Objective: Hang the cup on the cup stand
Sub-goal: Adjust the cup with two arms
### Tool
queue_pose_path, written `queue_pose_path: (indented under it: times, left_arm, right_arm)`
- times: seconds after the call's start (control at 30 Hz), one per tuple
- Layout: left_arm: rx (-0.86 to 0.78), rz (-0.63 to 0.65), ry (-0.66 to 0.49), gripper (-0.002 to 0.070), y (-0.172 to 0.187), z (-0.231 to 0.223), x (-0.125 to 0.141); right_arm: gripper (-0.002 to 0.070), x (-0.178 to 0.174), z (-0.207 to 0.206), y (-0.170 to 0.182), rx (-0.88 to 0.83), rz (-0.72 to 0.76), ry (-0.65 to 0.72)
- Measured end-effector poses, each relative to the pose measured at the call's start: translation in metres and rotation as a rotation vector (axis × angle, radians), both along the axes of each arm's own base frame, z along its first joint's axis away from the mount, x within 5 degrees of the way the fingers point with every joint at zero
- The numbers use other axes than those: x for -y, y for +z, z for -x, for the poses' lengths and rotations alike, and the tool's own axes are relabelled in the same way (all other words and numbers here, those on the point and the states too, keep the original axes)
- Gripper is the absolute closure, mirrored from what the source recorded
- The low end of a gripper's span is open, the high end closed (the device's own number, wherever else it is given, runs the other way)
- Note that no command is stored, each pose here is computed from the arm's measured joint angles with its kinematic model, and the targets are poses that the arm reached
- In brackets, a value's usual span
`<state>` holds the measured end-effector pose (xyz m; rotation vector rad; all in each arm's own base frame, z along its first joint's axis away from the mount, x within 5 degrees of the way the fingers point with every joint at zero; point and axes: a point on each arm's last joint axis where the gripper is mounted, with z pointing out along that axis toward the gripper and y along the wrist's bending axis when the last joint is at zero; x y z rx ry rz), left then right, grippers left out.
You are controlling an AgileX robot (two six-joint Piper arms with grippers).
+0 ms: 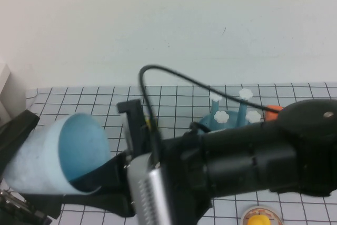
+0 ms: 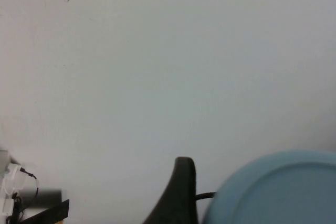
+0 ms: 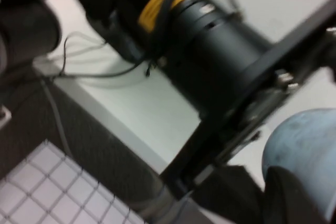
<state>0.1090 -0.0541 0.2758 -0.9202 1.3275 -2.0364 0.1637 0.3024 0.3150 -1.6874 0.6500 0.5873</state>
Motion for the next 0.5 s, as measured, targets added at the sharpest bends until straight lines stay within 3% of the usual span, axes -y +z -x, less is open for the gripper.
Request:
queue_pose_path:
  times: [0.17, 0.27, 0.5]
  left_arm:
    - [0.004, -0.030, 0.016, 0.0039, -0.0020, -0.0011, -0.0003]
    - [0.008, -0.042, 0.022, 0.0095, -0.0023, -0.0017, -0.0005]
    - [0.053, -0.093, 0.052, 0.0099, -0.0017, -0.0020, -0.0013]
  right_arm:
    - [0.0649, -0.0073, -0.0002, -0.0072, 0.052, 0.034, -0.026]
    - [0.0649, -0.0077, -0.0006, -0.0074, 0.061, 0.035, -0.027]
    - [0.0630, -0.0080, -0.0016, -0.0085, 0.098, 0.040, -0.027]
